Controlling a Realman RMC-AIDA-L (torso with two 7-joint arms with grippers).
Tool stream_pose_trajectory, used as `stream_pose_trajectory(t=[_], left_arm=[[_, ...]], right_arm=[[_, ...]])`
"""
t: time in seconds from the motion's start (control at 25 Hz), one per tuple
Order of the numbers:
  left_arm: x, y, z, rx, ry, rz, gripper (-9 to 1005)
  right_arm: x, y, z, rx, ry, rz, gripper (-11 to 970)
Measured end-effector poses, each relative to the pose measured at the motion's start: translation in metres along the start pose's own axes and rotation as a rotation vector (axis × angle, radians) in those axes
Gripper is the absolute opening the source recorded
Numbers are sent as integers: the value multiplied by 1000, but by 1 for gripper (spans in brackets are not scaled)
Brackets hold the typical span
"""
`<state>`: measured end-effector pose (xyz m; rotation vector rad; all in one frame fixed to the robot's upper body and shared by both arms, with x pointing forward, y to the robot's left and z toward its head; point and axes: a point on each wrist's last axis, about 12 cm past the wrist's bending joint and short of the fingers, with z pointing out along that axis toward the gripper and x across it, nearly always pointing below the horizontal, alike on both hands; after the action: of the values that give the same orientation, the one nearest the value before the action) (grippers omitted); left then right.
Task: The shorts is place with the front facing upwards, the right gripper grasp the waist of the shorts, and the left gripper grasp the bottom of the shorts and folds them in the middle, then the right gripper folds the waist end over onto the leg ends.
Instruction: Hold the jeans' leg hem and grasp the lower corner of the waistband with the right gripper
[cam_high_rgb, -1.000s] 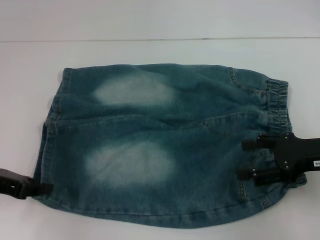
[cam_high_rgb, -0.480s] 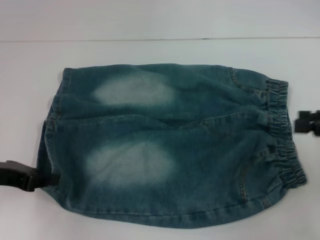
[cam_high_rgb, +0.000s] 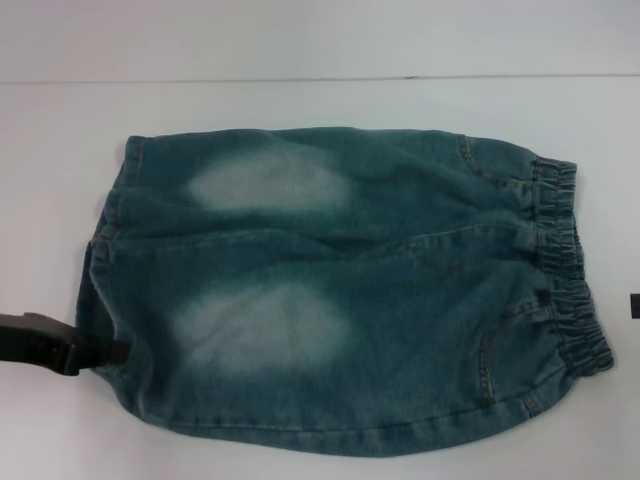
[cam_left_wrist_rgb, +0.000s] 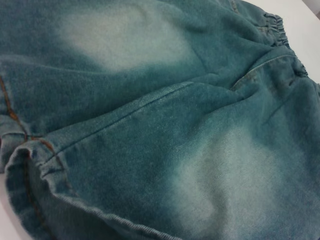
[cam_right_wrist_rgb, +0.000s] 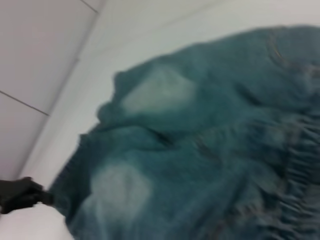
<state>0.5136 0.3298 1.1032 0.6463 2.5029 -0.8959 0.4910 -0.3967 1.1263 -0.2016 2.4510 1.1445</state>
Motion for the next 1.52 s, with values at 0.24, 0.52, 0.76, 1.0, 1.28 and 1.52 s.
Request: stream_pose_trajectory(t=[0.24, 0.52, 0.76, 1.0, 1.28, 1.52], left_arm=[[-6, -1, 0, 4, -5, 10, 11], [-15, 1, -1, -1, -2, 31, 11], [-27, 1, 4, 10, 5, 42, 11], [-38, -3, 5, 23, 16, 67, 11], [-44, -3, 2, 7, 18, 83, 10], [-40, -1, -2, -7, 14, 77, 10]], right_arm=[[-1, -6, -6, 60, -11, 86, 946], [-5, -6, -5, 87, 4, 164, 946], [-4, -10, -5, 142, 43, 199, 946], [-1, -9, -3, 147, 76, 224, 946], [-2, -9, -4, 143, 58, 226, 946], [-8, -10, 2, 154, 47, 214, 947]])
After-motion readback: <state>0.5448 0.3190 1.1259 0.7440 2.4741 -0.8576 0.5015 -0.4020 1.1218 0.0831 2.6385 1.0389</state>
